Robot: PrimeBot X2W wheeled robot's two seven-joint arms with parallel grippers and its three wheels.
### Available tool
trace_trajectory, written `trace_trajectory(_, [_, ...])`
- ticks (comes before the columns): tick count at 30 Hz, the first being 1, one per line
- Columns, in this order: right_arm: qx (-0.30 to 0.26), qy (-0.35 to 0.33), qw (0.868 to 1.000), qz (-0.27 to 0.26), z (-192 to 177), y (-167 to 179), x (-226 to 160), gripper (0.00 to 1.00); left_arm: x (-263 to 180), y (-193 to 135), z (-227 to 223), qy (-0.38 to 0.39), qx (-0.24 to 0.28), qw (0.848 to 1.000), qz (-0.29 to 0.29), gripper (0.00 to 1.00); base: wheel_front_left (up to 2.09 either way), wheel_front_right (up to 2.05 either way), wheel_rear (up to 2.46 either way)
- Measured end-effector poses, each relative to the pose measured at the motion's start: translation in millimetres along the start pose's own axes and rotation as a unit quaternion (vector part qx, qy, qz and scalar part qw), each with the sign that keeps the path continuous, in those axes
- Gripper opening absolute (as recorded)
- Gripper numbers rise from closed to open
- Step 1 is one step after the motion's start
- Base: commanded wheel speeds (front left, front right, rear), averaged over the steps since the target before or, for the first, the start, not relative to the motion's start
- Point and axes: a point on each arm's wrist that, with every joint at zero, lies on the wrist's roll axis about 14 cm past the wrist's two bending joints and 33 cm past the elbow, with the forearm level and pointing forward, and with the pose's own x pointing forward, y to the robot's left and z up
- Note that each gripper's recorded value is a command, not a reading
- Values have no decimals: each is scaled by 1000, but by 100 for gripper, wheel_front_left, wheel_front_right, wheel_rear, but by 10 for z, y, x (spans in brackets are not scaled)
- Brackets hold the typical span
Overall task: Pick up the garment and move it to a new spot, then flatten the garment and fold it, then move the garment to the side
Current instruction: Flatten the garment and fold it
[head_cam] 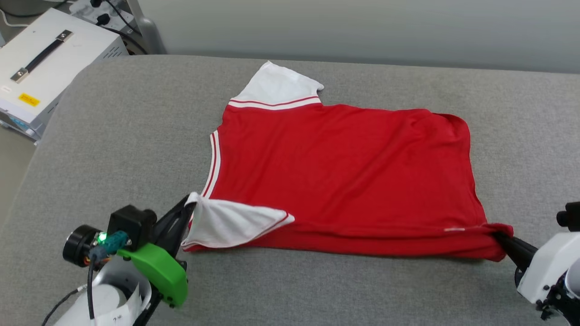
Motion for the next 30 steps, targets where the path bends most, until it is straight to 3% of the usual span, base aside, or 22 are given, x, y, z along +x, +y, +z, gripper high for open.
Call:
trace_trajectory(14, [-22,46,998,-35,-30,-181,476,0,674,351,-404,62,21,998,16,0,0,0,0])
trace_trajectory(15, [-24,50,998,-37,-50,-192,502,9,710,345,-449,67,17,997,17,44,0,0,0])
trace_trajectory(16, [-26,53,997,-40,-67,-206,523,69,739,347,-494,73,14,997,19,100,0,0,0])
trace_trajectory(17, [-27,54,997,-42,-73,-218,539,100,758,352,-527,78,12,997,22,100,0,0,0])
trace_trajectory(21, [-32,45,998,-43,-42,-205,573,100,783,371,-615,85,7,996,32,100,0,0,0])
trace_trajectory(30, [-108,-35,992,-58,322,-109,464,100,690,546,-422,19,-40,995,94,100,0,0,0])
